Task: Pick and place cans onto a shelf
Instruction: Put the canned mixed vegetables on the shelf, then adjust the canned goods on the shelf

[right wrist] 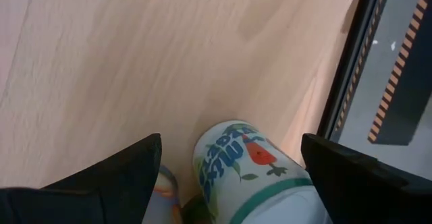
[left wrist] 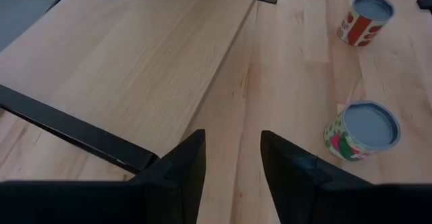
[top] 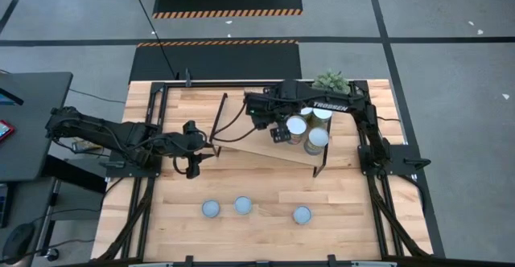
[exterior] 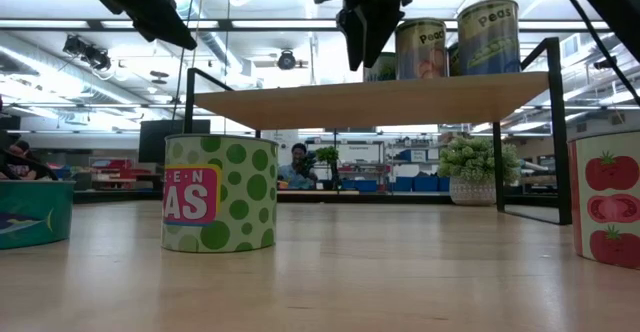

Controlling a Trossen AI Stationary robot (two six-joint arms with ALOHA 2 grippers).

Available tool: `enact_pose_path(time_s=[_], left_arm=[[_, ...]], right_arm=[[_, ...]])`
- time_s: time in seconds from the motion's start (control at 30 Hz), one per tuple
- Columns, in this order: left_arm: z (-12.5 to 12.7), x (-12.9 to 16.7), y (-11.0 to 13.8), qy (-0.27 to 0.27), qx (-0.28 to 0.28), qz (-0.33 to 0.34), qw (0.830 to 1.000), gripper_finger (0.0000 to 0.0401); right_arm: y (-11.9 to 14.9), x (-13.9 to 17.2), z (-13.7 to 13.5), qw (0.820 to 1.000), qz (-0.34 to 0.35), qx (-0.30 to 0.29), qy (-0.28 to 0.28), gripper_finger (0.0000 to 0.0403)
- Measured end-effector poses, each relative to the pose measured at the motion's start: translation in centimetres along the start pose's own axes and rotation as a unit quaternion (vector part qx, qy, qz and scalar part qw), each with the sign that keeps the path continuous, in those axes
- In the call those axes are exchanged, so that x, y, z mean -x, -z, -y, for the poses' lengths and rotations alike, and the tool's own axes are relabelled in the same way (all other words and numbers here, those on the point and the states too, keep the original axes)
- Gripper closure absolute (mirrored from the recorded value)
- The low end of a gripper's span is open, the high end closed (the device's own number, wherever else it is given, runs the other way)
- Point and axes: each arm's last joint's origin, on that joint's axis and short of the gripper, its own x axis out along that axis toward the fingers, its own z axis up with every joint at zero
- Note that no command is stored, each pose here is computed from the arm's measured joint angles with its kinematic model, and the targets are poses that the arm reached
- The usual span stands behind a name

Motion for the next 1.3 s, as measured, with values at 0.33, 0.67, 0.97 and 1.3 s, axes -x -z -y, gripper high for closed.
enact_pose_path(time_s=[0.33,0.67,0.97,1.3], left_arm=[[0.0,0.0,0.0,0.000,-0.005,0.000,1.000,0.0253],[0.1,0.0,0.0,0.008,-0.026,-0.001,1.000,0.0253],[0.4,0.0,0.1,0.054,-0.107,-0.008,0.993,0.0253],[0.4,0.0,0.0,0.064,-0.153,0.001,0.986,0.0253]], right_arm=[[-1.1,0.8,-0.4,0.998,0.053,-0.020,0.017,0.0040],[-1.1,1.9,-3.5,0.996,0.050,0.012,-0.073,0.0040],[-2.0,3.5,-8.9,0.990,0.058,-0.028,-0.127,0.0053],[-2.0,4.8,-14.2,0.973,0.030,-0.151,-0.170,0.0055]])
